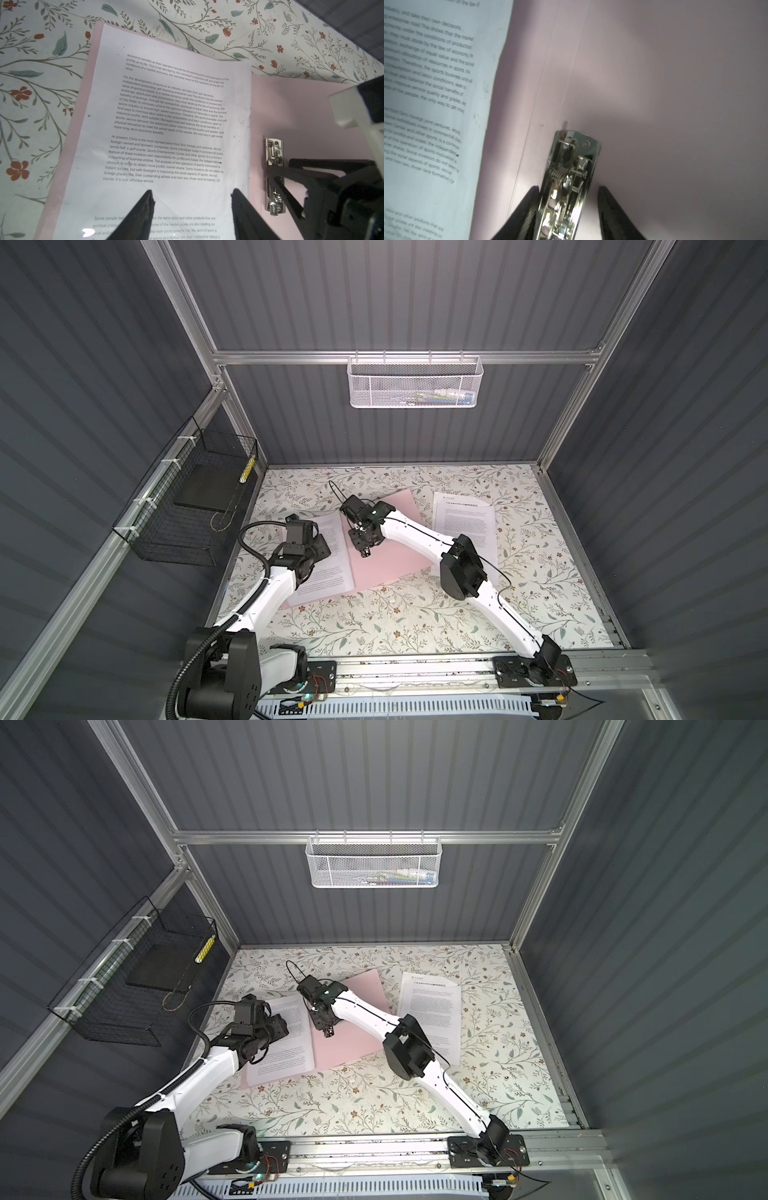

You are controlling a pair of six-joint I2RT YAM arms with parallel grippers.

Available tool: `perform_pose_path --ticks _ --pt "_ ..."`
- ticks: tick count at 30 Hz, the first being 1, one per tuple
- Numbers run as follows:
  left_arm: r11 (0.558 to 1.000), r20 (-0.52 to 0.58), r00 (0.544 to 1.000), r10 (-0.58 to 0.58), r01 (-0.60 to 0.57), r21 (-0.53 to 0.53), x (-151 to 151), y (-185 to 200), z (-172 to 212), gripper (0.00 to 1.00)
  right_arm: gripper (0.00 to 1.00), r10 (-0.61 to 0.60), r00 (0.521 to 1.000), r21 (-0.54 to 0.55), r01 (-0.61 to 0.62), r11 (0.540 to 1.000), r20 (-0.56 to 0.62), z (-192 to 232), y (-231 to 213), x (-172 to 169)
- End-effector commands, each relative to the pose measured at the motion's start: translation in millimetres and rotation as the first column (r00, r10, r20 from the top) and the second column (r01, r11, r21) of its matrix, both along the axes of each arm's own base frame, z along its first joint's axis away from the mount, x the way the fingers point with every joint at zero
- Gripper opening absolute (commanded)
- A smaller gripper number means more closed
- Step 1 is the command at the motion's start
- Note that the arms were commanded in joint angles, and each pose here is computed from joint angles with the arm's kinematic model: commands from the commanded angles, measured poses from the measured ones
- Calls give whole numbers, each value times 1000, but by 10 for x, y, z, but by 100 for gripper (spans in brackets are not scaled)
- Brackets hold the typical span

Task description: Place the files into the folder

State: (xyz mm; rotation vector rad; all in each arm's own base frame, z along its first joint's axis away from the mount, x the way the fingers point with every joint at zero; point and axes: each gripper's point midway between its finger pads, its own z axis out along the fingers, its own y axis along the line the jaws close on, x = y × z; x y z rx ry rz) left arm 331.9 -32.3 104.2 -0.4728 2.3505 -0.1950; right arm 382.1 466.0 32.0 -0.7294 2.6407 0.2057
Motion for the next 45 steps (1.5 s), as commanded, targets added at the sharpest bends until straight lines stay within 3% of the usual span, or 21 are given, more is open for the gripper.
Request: perform_pose_path --ticks 1,8,21,24,30,38,45 --pt "1000 30 1000 6 -5 -14 21 -7 63 61 48 -8 1000 -60 8 998 5 -158 -81 3" --pt "1000 25 1000 0 0 -8 1 -5 59 61 47 -55 998 -79 55 995 0 -179 -206 45" --pt "1000 18 1000 9 -9 24 -5 45 26 61 46 -201 979 -130 197 972 -19 -217 -852 101" --pt "999 25 999 23 -25 49 2 95 38 61 46 -220 976 -146 218 965 4 -209 -982 136" --pt "991 27 998 65 -68 113 9 267 -23 62 46 -278 958 -127 269 955 -65 -355 -1234 63" --pt "999 52 998 20 -22 37 94 187 -248 66 48 -282 952 -6 284 959 -120 -252 -1271 51" --pt "982 103 989 -101 116 -148 273 -41 -321 69 48 -246 957 47 256 965 -155 -291 -1172 21"
